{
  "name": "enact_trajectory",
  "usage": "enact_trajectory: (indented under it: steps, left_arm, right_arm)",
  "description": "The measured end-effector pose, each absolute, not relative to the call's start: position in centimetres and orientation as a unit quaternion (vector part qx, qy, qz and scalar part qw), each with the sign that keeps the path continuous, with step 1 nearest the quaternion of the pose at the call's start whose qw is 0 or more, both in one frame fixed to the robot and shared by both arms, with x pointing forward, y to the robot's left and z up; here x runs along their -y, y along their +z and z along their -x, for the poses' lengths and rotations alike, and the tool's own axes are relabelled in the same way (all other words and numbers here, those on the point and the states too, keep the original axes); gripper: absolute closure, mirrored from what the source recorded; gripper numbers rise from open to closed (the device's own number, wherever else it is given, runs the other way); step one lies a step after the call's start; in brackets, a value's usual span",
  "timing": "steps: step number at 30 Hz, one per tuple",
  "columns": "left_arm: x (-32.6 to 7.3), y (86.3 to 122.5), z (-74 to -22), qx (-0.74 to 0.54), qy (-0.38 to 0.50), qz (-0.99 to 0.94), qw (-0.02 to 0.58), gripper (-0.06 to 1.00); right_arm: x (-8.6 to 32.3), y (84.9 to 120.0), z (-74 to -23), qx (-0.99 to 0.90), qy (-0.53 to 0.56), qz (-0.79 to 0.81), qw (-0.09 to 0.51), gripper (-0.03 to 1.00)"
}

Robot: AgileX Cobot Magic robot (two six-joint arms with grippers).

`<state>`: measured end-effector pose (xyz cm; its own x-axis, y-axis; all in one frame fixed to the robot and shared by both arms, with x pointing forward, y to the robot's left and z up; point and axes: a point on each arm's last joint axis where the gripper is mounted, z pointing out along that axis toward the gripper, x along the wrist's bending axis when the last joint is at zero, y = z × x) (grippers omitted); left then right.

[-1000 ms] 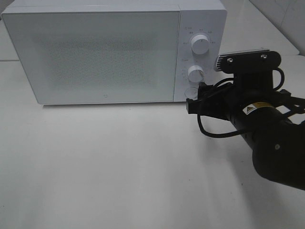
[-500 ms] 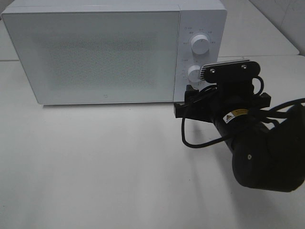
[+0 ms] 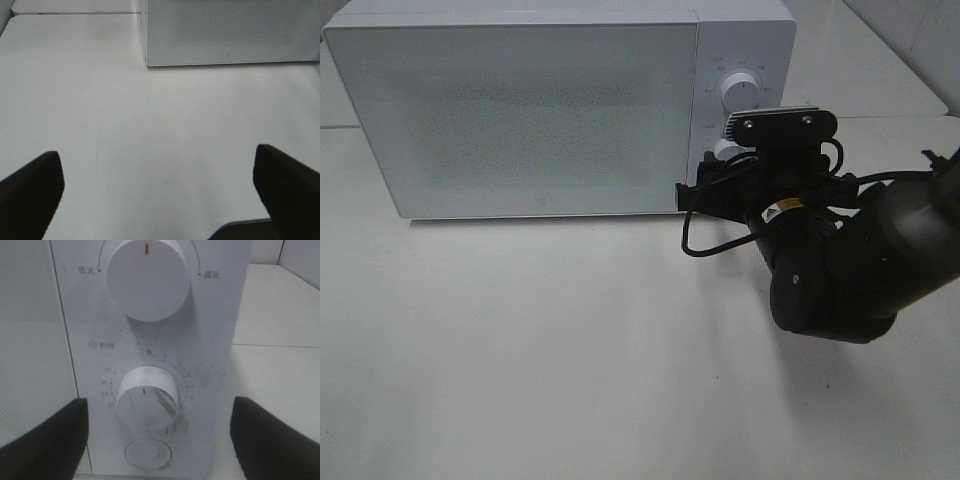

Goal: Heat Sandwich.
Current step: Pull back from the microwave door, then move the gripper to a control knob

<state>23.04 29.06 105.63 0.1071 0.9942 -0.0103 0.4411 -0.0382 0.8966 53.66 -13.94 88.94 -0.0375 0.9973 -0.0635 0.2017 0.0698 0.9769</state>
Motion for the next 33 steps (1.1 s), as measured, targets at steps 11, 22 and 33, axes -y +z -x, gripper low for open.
enact_trajectory:
  steps: [11, 22, 33]
  left_arm:
    - [-29.1, 105.6, -23.0, -0.569, 0.349, -0.63, 0.396, -0.02]
    - [-29.1, 105.6, -23.0, -0.569, 0.349, -0.63, 0.396, -0.02]
    - [-29.1, 105.6, -23.0, -0.569, 0.349, -0.63, 0.396, -0.02]
  right_arm:
    - [13.3, 87.9, -55.9, -0.566, 0.439, -0.531, 0.452, 0.2]
    - [13.9, 87.0, -56.4, -0.556, 0.435, -0.549, 0.447, 0.2]
    - [12.8, 87.0, -55.8, -0.565, 0.442, -0.539, 0.441, 0.2]
